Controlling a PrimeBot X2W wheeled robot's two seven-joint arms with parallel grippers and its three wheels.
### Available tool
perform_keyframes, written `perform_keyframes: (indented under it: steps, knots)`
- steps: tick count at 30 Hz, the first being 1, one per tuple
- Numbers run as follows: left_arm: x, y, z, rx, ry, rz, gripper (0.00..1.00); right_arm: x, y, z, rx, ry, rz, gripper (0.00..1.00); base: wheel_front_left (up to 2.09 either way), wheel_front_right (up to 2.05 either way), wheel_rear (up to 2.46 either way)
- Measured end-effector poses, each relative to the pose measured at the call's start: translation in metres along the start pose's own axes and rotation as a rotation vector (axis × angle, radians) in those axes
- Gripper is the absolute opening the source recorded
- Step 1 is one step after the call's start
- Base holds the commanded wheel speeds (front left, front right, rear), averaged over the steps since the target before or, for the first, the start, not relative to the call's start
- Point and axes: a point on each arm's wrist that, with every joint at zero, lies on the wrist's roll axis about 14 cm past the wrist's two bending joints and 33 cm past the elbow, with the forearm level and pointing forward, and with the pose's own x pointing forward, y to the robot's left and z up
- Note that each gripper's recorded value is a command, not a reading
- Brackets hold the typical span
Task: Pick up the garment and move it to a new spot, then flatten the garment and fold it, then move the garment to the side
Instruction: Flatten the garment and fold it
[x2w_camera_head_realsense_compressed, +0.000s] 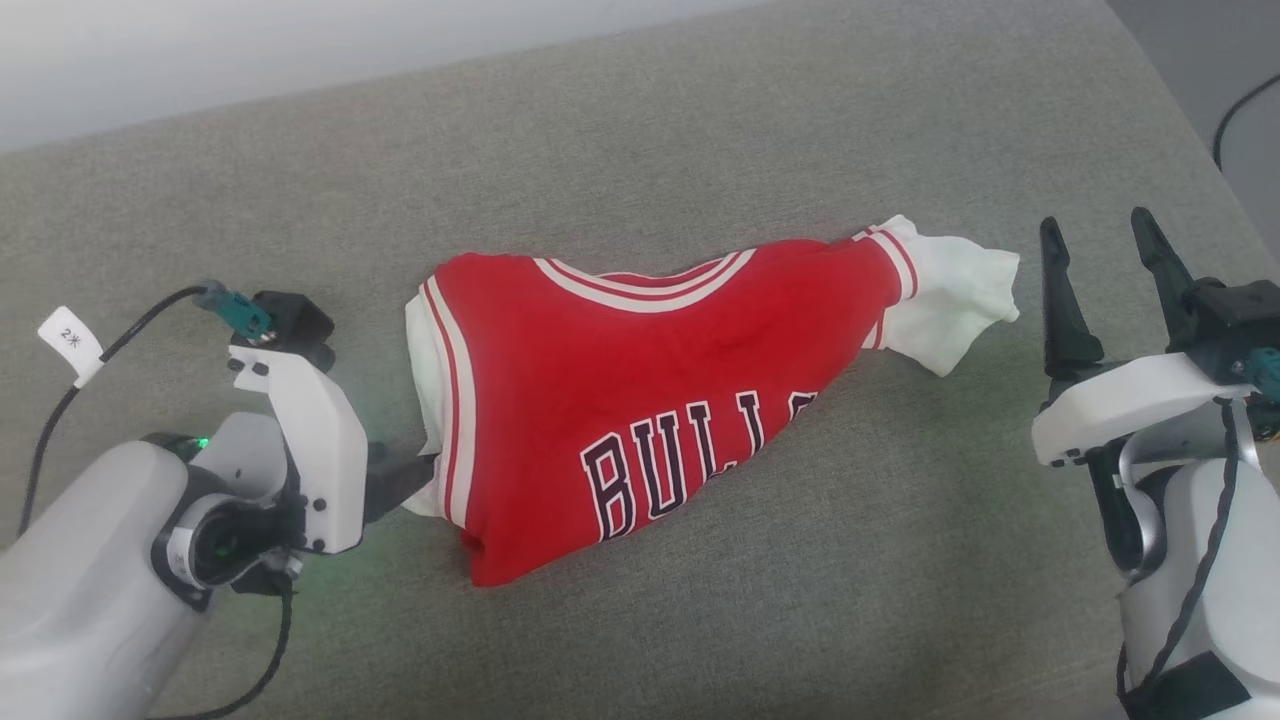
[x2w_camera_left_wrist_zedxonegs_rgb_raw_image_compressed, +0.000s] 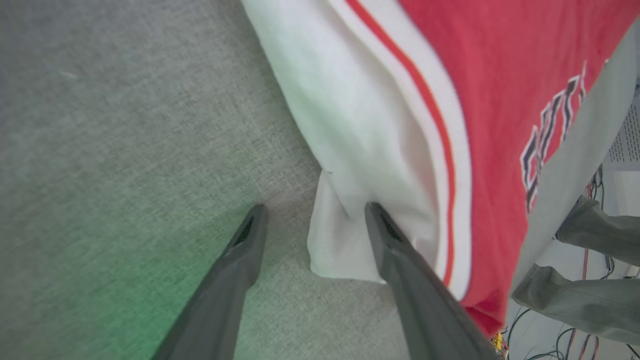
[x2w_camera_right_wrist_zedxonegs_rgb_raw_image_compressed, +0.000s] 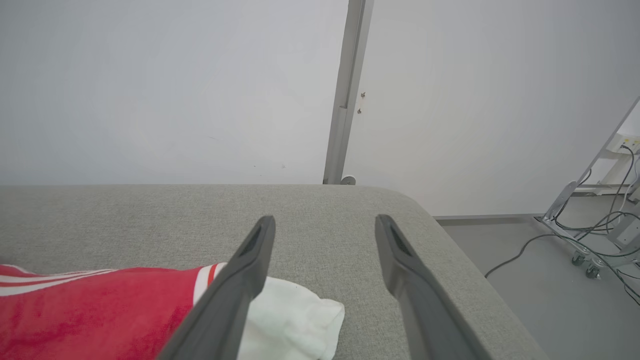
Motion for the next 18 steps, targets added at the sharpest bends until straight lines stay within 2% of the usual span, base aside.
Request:
perform_keyframes:
  steps: [8, 13, 18]
  knots:
    - [-0.02, 0.002, 0.033, 0.031, -0.095, 0.033, 1.0, 0.002, 0.003, 0.002, 0.003, -0.005, 0.007, 1.0, 0.0, 0.0, 0.0]
    - [-0.029, -0.012, 0.052, 0.052, -0.139, 0.011, 1.0, 0.001, 0.005, 0.003, 0.004, -0.008, 0.014, 1.0, 0.0, 0.0, 0.0]
    - [-0.021, -0.027, 0.048, 0.052, -0.112, -0.024, 1.0, 0.0, 0.005, 0.003, -0.001, -0.005, 0.015, 1.0, 0.0, 0.0, 0.0]
